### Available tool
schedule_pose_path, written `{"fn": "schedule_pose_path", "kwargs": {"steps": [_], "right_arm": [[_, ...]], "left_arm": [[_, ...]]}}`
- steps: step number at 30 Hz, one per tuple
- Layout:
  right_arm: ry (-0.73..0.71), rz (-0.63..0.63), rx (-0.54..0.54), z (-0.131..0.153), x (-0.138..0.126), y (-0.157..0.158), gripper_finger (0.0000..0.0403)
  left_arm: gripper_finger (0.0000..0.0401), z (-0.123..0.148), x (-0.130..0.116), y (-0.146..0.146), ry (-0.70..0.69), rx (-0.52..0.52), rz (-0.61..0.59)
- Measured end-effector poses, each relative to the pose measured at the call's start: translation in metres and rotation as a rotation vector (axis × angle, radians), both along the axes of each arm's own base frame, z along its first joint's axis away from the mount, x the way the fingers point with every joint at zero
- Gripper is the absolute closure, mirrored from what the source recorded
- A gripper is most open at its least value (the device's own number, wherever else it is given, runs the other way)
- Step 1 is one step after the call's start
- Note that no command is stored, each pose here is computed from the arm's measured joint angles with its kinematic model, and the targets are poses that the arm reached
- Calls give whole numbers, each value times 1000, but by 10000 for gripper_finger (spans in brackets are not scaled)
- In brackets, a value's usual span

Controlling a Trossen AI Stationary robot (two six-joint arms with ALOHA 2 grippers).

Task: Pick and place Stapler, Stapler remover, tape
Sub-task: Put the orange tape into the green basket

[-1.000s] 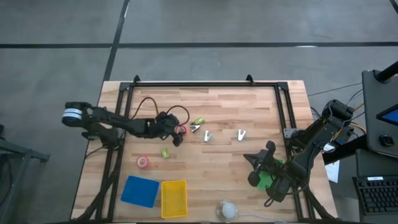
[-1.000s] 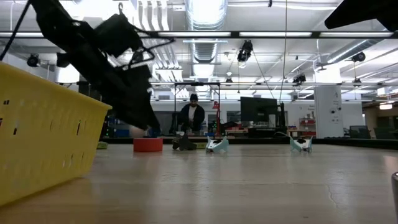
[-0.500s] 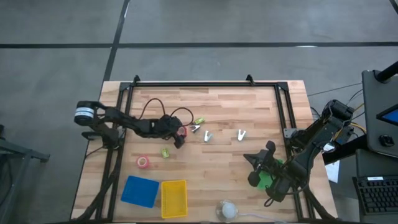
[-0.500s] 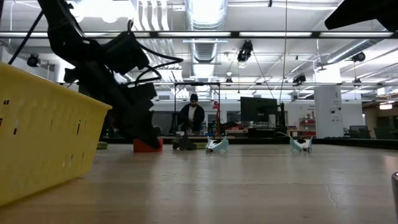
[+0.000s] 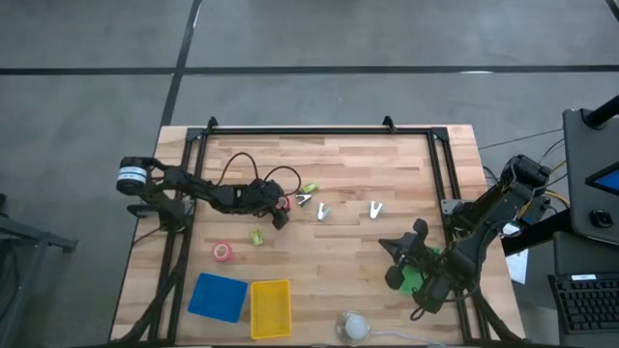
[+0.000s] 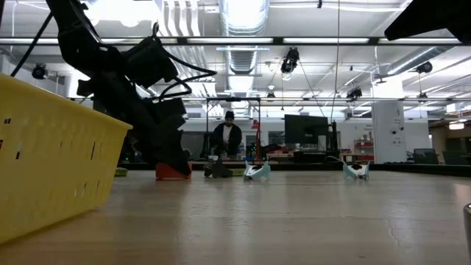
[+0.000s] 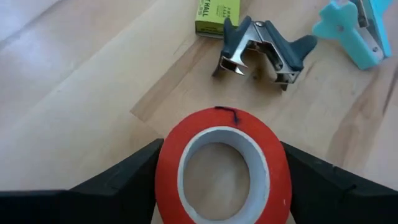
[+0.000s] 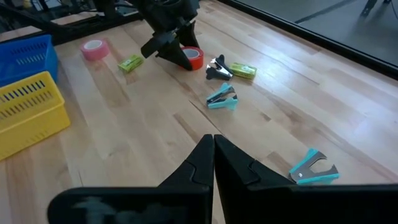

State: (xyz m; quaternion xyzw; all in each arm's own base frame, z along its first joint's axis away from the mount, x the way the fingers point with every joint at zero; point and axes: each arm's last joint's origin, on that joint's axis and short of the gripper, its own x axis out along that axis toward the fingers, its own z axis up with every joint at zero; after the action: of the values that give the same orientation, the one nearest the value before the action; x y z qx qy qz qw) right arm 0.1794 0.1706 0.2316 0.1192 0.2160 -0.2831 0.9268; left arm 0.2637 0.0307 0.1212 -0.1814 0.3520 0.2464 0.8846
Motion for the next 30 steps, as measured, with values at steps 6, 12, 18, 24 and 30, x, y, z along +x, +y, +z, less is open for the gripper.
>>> {"fn": "schedule_pose_path", "kwargs": {"steps": [6,12,18,24,30], "right_arm": [[-8,0,7,0,0,1,394],[-32,1,-20,1,1,1,394],[-24,44,-62,3,9,3,368],[-23,103,-149,10,28,2,279],[-26,124,-276,19,47,-5,173]], "left_arm": [[120,1,0,-1,-4,-17,-14],[121,10,7,-2,-49,-54,-42],[121,44,23,-8,-275,-105,-143],[121,87,38,-18,-643,-172,-269],[121,114,45,-31,-863,-194,-337]]}}
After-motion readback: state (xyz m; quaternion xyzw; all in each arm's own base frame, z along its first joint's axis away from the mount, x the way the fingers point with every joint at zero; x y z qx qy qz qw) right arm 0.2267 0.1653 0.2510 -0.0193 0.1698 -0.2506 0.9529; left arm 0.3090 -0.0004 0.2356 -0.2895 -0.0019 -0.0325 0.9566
